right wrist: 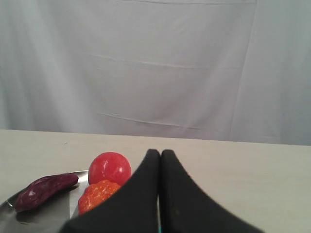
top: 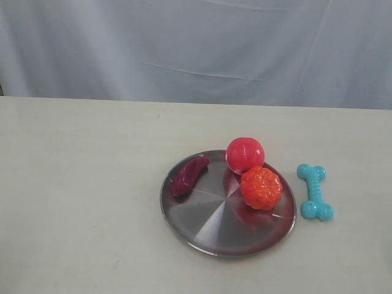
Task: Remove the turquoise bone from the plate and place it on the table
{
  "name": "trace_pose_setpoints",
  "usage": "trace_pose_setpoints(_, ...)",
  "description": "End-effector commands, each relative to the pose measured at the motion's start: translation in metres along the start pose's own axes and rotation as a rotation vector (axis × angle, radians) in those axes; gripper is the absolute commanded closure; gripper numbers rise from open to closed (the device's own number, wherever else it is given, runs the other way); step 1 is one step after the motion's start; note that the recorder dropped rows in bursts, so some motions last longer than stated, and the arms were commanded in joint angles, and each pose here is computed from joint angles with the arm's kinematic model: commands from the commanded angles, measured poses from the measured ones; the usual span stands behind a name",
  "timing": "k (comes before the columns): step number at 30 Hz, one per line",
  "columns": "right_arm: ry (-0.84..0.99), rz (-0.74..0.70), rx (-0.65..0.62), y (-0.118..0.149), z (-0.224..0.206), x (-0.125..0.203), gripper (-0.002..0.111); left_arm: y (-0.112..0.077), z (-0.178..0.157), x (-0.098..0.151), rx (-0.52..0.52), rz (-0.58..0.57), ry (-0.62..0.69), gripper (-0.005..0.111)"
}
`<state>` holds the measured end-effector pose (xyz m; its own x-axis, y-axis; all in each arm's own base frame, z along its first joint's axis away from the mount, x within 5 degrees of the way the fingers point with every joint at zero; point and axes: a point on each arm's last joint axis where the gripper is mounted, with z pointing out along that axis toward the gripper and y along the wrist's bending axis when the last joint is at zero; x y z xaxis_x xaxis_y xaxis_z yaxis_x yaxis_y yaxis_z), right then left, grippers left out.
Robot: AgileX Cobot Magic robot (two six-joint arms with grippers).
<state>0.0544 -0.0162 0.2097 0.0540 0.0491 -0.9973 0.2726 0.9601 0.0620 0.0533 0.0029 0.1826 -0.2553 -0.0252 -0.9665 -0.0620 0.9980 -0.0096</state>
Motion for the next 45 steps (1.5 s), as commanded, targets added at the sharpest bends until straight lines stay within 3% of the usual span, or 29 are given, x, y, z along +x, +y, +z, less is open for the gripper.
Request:
trace_pose_setpoints(1,0.001,-0.007,0.008,-0.001,0.000,0.001,0.109,0.000,0.000,0.000,0.008,-0.004,-0.004,0.107)
trace_pose_setpoints(22,0.085,-0.099,0.000,0.000,-0.001,0.009,0.109,0.000,0.000,0.000,0.008,-0.004,-0.004,0.107)
trace_pose_setpoints(45,0.275,-0.032,0.004,-0.001,-0.004,0.026,0.109,0.000,0.000,0.000,0.008,-0.004,-0.004,0.107)
